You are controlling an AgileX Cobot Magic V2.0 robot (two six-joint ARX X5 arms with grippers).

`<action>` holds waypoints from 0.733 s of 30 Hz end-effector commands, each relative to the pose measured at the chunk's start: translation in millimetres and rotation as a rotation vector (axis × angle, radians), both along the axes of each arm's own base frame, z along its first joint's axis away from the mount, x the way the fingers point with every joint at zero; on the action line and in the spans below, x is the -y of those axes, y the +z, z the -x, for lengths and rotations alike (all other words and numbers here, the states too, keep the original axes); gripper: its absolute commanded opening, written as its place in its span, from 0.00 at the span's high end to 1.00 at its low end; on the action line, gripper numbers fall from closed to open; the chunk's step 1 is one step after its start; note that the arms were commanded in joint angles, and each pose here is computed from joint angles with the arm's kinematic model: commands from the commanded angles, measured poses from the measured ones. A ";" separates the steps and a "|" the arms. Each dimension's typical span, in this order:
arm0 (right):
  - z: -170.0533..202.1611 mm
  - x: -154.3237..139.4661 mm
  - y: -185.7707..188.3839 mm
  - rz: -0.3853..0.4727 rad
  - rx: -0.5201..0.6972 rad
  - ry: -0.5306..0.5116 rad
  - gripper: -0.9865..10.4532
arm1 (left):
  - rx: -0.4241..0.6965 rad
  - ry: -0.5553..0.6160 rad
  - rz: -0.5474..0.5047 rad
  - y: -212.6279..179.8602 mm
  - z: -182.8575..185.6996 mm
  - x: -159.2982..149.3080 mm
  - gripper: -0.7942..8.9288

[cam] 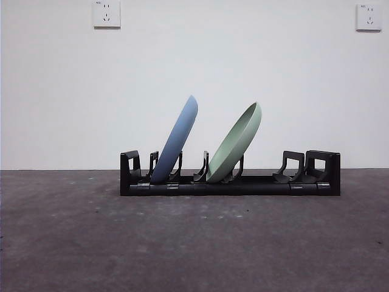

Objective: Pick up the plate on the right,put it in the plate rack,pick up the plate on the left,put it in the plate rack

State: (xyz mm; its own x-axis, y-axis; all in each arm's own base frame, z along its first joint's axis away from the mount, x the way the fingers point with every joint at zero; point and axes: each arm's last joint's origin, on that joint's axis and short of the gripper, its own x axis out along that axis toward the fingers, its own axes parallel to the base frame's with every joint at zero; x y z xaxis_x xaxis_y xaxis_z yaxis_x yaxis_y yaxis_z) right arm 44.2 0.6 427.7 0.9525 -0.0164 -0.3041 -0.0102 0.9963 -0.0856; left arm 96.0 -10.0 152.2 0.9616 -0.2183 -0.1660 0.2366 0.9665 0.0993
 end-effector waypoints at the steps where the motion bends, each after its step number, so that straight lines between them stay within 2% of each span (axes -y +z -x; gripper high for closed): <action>1: 4.8 1.4 -17.2 -0.002 0.149 -0.009 0.91 | -0.004 0.008 0.007 -2.9 -0.5 -0.4 0.92; 4: -0.7 2.4 -57.8 -0.009 0.266 -0.016 0.91 | -0.004 0.008 0.007 -2.9 -0.5 -0.4 0.92; 7: -11.6 3.1 -96.5 -0.041 0.295 -0.020 0.91 | -0.004 0.008 0.007 -2.9 -0.5 -0.4 0.92; 15: -32.8 4.5 -187.0 -0.058 0.268 -0.028 0.91 | -0.004 0.008 0.007 -2.9 -0.5 -0.4 0.92; 22: -43.9 5.1 -248.2 -0.062 0.168 -0.032 0.91 | -0.004 0.008 0.007 -2.9 -0.5 -0.4 0.92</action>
State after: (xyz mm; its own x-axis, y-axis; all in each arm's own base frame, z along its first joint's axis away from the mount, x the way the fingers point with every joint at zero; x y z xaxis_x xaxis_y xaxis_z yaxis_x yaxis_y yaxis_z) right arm 86.8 -4.3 183.5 0.9889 -0.0314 -0.1453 0.0269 0.9991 -0.0329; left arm 95.9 -10.0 152.2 0.9618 -0.2183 -0.1653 0.2365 0.9665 0.0994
